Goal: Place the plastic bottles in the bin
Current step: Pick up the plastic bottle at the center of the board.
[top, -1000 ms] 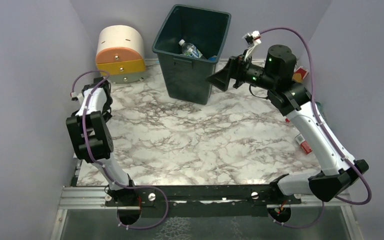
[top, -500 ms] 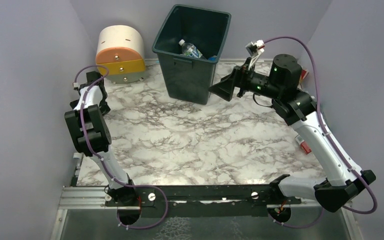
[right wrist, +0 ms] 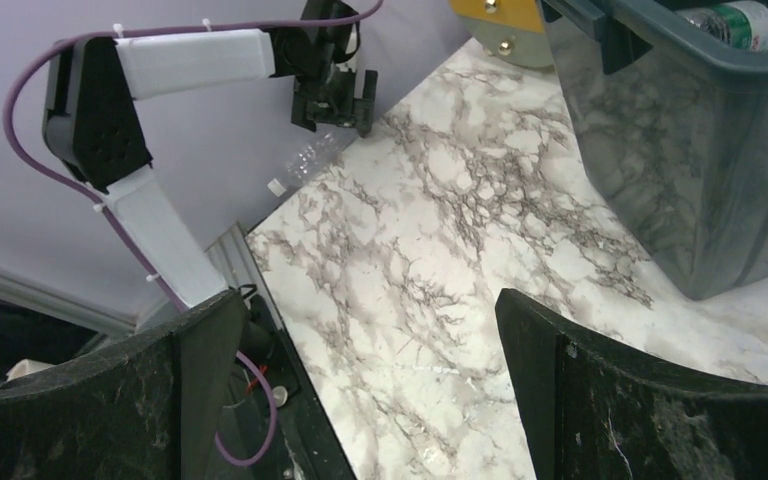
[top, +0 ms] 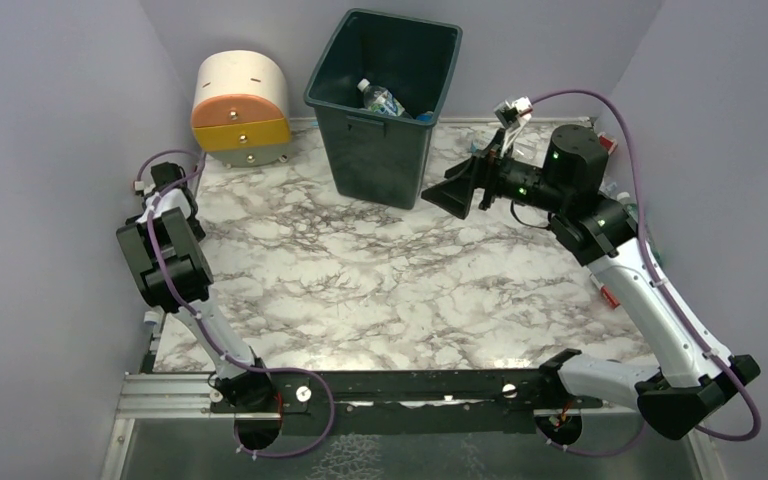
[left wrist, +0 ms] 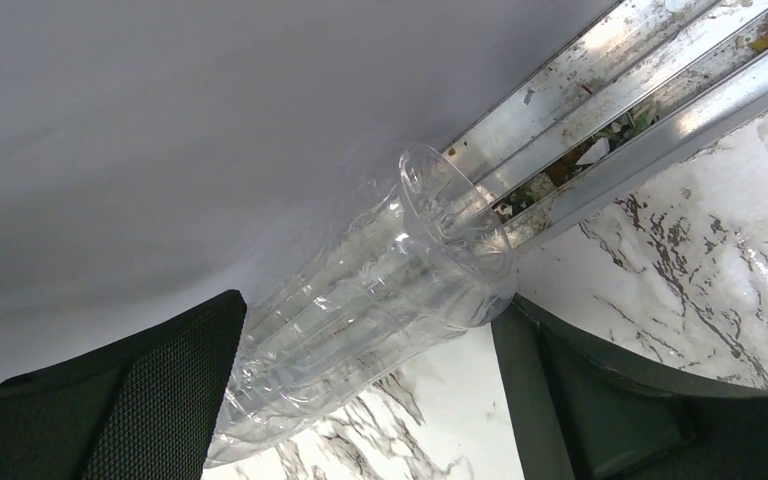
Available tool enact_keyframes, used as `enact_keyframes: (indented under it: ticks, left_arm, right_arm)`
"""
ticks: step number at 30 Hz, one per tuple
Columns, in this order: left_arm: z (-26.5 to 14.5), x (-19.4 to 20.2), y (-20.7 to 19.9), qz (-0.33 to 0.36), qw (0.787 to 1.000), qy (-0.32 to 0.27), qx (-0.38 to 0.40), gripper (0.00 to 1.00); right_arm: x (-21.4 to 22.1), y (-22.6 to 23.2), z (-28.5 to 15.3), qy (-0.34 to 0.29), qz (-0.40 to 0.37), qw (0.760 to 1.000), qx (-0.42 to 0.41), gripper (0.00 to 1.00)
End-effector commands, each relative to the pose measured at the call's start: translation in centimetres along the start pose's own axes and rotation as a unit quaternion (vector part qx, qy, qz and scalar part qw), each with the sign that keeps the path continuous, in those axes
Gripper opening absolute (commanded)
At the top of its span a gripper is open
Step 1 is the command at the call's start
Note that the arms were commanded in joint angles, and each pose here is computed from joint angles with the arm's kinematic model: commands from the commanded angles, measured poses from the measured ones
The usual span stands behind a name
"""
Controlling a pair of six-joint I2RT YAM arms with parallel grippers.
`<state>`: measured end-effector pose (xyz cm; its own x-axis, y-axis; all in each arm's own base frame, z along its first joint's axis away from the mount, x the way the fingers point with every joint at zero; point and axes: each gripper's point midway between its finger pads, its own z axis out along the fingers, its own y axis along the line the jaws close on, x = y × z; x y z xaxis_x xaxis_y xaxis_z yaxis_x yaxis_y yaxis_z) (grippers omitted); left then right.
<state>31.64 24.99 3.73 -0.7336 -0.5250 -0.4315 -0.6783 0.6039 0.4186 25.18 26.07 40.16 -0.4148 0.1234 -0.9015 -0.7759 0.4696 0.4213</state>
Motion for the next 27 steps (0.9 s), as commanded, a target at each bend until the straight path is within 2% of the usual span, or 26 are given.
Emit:
enact_keyframes:
  ticks: [1,13,23,27]
  left_arm:
    - [0.8,4.5,-0.9,0.000,0.997,0.062,0.038,0.95]
    - [-3.7,6.5,-4.0,-0.033,0.987,0.056,0.144,0.94]
    - [-10.8,9.2,-10.7,0.029,0.973,0.017,0.230,0.94]
    - [-13.9,8.6,-11.9,0.038,0.962,-0.011,0.271,0.94]
  right_arm:
    - [-0.1,0.4,-0.1,-0.009,-0.021,1.000,-0.012,0.99]
    - [0.7,0.6,0.0,-0.005,-0.010,1.000,-0.028,0.99]
    - [0.6,0.8,-0.5,-0.010,-0.009,1.000,-0.021,1.00]
    - [1.0,0.7,-0.3,-0.003,-0.004,1.000,-0.023,1.00]
